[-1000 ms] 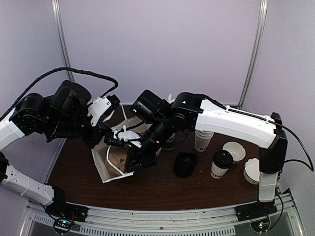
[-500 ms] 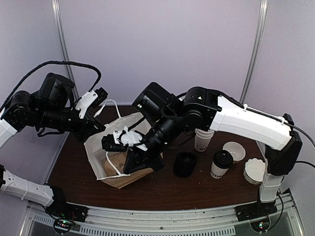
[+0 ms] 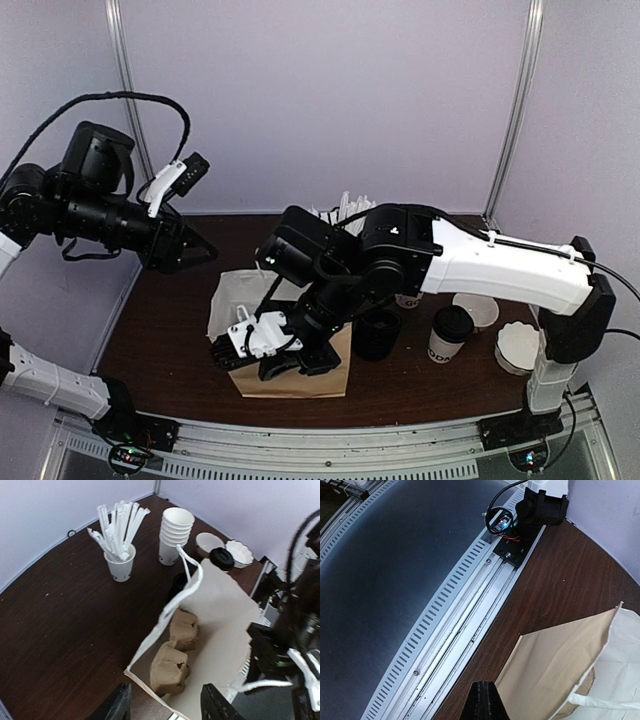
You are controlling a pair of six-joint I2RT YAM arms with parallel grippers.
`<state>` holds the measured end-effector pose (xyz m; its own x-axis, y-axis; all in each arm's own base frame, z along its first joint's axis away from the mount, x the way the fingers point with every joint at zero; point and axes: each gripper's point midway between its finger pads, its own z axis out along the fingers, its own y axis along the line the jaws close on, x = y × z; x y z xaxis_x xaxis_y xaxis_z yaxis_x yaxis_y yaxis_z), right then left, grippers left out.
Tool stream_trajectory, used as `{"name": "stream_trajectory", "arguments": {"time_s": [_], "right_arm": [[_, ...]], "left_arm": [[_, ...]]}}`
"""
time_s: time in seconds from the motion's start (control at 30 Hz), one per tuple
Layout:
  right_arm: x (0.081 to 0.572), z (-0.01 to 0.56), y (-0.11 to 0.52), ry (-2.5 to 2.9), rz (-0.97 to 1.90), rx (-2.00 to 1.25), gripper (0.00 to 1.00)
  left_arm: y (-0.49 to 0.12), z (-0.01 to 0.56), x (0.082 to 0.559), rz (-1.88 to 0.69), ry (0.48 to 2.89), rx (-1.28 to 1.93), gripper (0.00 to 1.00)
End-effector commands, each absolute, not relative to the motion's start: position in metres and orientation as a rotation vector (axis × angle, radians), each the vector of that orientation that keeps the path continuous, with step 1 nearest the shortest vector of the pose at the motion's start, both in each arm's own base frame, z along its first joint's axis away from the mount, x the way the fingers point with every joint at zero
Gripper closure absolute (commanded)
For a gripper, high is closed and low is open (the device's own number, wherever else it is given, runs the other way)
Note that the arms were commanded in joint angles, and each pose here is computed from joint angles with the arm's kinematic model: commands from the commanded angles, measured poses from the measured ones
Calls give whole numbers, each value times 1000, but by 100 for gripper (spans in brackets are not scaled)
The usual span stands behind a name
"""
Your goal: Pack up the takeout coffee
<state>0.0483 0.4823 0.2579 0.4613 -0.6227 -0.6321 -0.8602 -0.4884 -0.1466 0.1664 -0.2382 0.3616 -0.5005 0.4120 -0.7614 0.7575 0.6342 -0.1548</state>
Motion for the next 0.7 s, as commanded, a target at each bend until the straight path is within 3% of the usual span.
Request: {"name": "stream_trajectory", "arguments": {"time_s": [0.0, 0.3, 0.53, 0.67], "right_arm": [[28, 237, 463, 1188, 654, -2397, 100], [0, 215, 452, 1113, 464, -2508, 100], [35, 200, 451, 1074, 58, -2436, 100], [28, 196, 453, 1047, 4, -2435, 100]], "left_arm": [[-244, 371, 120, -934, 2156, 975, 53], [-255, 348, 96, -983, 2160, 1066, 55], [-284, 314, 93, -772, 2212, 1354, 54], [-284, 298, 84, -624, 2207, 1477, 51]]}}
